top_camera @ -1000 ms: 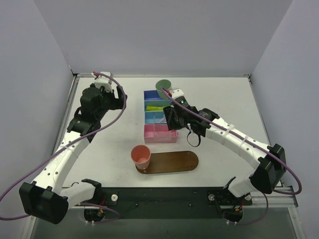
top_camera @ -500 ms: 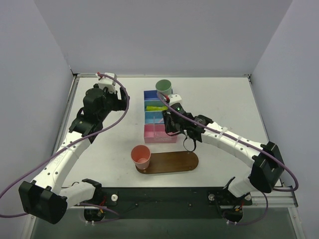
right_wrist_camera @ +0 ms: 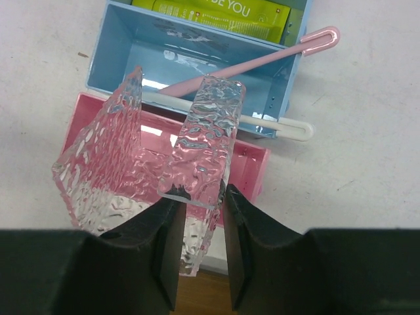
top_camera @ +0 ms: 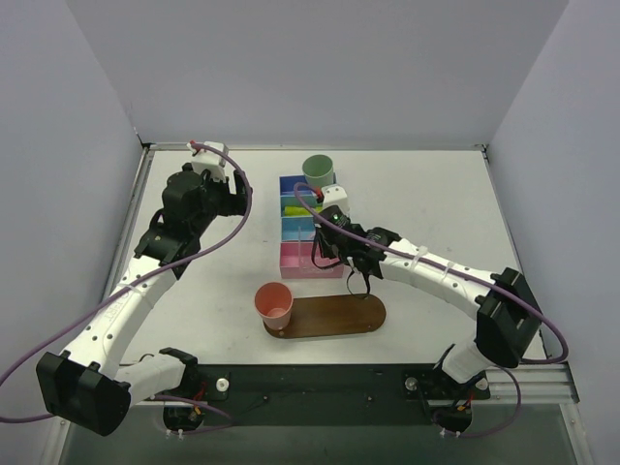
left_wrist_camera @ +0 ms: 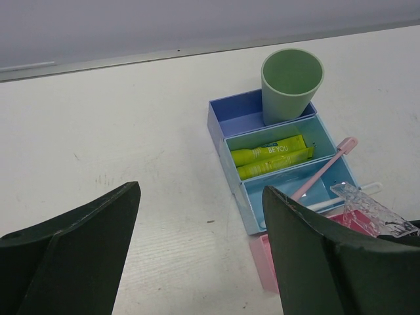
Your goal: Prepare toiletry sets of a toothbrush and toothpaste on the tray
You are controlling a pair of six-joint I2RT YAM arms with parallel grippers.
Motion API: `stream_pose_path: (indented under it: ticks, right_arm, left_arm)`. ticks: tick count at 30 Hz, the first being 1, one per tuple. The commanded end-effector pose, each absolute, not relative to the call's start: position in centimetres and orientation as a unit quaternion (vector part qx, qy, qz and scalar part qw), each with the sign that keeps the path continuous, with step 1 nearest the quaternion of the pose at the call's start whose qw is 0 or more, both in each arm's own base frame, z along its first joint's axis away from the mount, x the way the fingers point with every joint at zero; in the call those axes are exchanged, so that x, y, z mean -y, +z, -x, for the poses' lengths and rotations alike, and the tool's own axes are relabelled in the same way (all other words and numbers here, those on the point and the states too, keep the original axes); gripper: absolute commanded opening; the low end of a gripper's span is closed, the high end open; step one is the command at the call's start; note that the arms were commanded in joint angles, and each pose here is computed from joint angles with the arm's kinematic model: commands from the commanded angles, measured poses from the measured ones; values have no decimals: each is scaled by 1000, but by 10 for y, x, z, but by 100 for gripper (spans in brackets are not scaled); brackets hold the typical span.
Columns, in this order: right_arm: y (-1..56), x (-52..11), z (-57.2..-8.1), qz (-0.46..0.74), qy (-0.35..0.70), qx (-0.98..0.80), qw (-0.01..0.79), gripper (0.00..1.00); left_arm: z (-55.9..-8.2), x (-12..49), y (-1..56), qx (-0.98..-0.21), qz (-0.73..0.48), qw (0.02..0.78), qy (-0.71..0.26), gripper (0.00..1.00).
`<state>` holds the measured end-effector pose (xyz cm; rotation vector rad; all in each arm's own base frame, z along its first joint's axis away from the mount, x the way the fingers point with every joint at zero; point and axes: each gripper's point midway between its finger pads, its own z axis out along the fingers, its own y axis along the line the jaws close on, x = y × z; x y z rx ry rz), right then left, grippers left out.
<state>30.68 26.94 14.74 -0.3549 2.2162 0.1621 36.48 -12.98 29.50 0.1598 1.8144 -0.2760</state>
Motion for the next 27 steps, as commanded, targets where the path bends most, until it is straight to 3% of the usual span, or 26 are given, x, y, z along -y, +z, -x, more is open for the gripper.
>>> stream_pose_path:
  ticks: [1, 4, 9, 22, 27]
  right_arm:
    - [148, -267, -314, 125, 50, -886, 443, 23]
    - [149, -267, -314, 123, 47, -886, 445, 18]
    - [154, -264, -314, 120, 46, -883, 451, 0]
    - [198, -262, -314, 118, 83, -854, 500, 0]
    - [221, -260, -308, 171, 115, -828, 522, 0]
  left_arm:
    - [-367, 129, 311, -767, -67, 626, -119, 86]
    - [-366, 130, 311, -767, -67, 626, -119, 86]
    - [-366, 131, 311, -767, -69, 626, -119, 86]
    - [-364, 136, 312, -766, -76, 626, -125, 86]
    - [-357, 149, 323, -756, -91, 626, -167, 86]
